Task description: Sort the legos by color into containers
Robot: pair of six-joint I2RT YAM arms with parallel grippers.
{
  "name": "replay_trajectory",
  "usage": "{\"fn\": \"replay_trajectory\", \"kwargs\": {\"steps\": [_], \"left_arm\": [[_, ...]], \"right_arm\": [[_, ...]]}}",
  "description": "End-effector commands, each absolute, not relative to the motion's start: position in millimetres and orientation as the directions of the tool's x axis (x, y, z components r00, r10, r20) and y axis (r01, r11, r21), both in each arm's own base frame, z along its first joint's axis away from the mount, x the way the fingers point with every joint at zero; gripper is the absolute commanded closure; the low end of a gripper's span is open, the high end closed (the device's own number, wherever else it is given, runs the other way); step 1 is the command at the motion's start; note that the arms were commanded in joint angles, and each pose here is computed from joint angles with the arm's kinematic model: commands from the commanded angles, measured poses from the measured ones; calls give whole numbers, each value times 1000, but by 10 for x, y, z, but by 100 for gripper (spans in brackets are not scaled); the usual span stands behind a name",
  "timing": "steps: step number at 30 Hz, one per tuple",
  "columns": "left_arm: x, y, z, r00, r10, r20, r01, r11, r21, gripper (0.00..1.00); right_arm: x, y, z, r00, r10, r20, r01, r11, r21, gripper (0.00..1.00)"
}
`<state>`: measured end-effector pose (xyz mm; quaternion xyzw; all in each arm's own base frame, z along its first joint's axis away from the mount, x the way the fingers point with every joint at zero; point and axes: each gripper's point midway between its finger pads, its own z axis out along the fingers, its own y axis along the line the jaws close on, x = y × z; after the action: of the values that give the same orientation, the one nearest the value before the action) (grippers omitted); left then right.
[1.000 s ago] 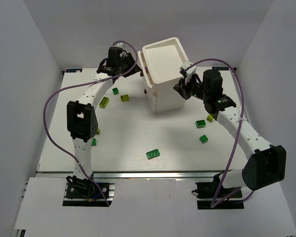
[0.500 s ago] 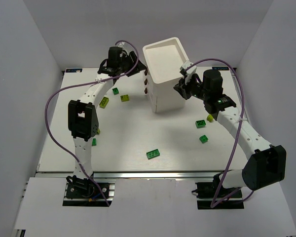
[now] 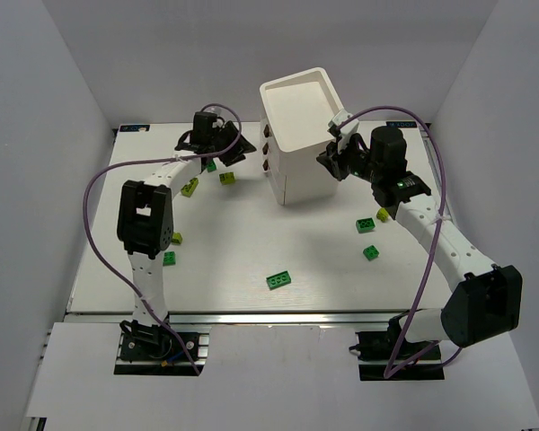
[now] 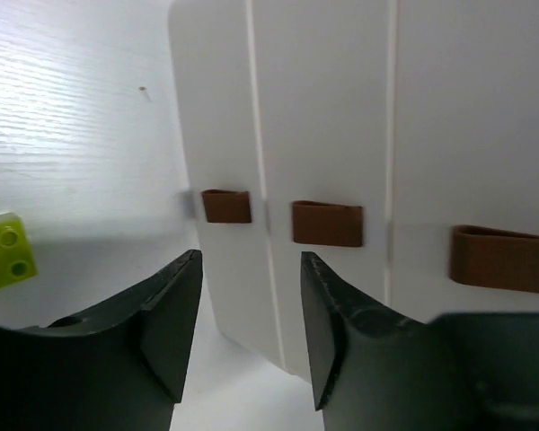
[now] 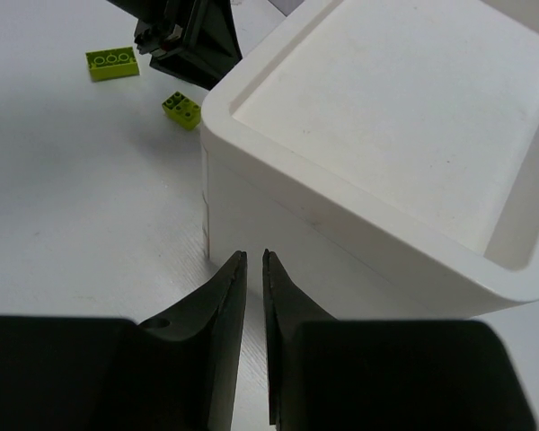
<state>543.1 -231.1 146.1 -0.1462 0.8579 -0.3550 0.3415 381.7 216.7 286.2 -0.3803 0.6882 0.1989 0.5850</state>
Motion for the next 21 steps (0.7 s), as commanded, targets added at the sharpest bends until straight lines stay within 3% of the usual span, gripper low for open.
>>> {"fn": "replay_trajectory", "kwargs": {"steps": [1, 6, 9, 13, 16, 21], "left_arm": [[5450, -2261, 2098, -657, -542, -525, 94, 632, -770, 41], [5403, -2445, 1968, -693, -471, -546, 279, 523, -805, 34], [5377, -2556, 1882, -675, -367, -639, 439, 496, -749, 34], [5346, -2616, 1842, -480, -174, -860, 695, 523, -493, 34], [5371, -2642, 1834, -353, -95, -931, 772, 533, -347, 34], [5439, -2590, 1670, -262, 1, -965, 802, 556, -218, 34]], "right_arm": [[3820, 2127, 3135, 44, -269, -962, -735, 643, -213, 82], [3825, 2136, 3130, 47, -274, -961, -735, 641, -219, 82], [3824, 2138, 3123, 49, -277, -960, -735, 640, -223, 82], [3834, 2128, 3117, 52, -282, -958, -734, 639, -228, 82], [3840, 2127, 3133, 57, -282, -958, -735, 638, -231, 81], [3853, 2115, 3107, 44, -302, -952, -733, 637, -237, 81]]}}
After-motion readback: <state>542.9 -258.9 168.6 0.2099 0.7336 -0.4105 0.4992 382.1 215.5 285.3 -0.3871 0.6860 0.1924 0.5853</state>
